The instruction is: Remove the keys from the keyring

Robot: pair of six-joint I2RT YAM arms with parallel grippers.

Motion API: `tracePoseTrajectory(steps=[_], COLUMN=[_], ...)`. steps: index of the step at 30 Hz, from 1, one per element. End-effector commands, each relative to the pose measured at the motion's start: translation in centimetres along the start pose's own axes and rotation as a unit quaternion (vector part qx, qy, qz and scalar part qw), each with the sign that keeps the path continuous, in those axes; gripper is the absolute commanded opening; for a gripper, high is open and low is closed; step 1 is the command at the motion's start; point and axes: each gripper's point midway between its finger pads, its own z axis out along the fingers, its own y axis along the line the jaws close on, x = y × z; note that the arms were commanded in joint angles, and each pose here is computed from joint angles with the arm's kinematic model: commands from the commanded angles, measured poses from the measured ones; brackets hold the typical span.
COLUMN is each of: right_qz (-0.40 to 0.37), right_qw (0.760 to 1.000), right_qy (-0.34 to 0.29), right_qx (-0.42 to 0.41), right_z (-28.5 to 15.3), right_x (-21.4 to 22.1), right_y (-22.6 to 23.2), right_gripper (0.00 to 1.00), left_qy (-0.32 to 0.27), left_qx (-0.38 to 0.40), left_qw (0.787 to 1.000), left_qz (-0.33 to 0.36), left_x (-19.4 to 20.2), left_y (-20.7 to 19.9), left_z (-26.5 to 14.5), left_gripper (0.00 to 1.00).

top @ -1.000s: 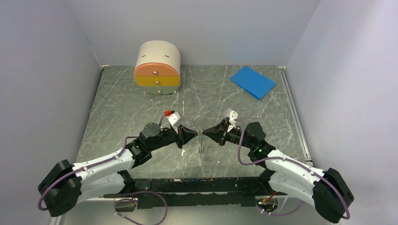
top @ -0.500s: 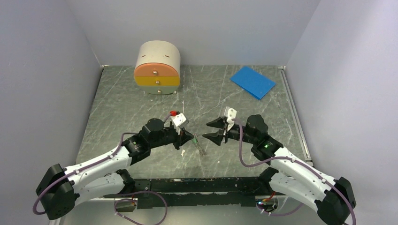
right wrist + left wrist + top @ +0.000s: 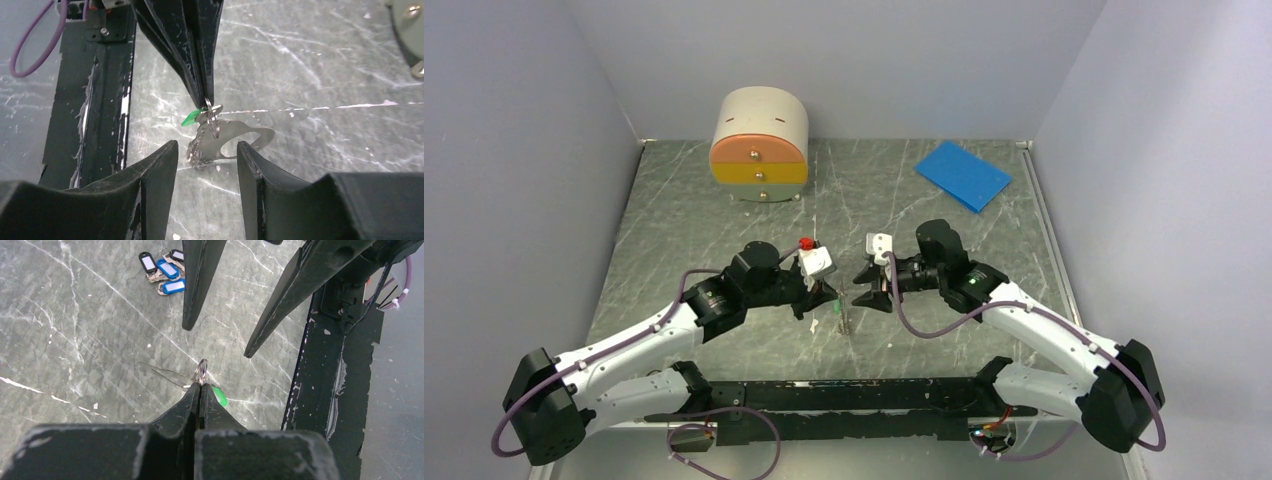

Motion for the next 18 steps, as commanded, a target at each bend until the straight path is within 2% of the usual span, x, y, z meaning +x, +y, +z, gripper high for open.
tracePoseTrajectory(steps=[1, 15, 18], right_qz=[-0.029, -0.036, -0.034], right_qw=[0.999, 0.998, 0.997], right_qy=[-0.019, -0.039, -0.039], right_qx=[-0.04, -0.041, -0.054], right_z=[0.3, 1.9, 2.2], right_x=[-1.6, -0.7, -0.4], right_y=[0.6, -0.1, 0.2], right_gripper=[0.49, 0.46, 0.41], left_qy=[-0.02, -0.034, -0.032], left_qx=[0.013, 0.024, 0.023], left_qw=[0.999, 0.999, 0.999], left_qz=[0.022, 0.02, 0.02], left_x=[-1.9, -2.4, -2.4], left_y=[-0.3, -0.8, -0.7], left_z=[-0.1, -0.1, -0.1], left_gripper=[0.03, 0.03, 0.02])
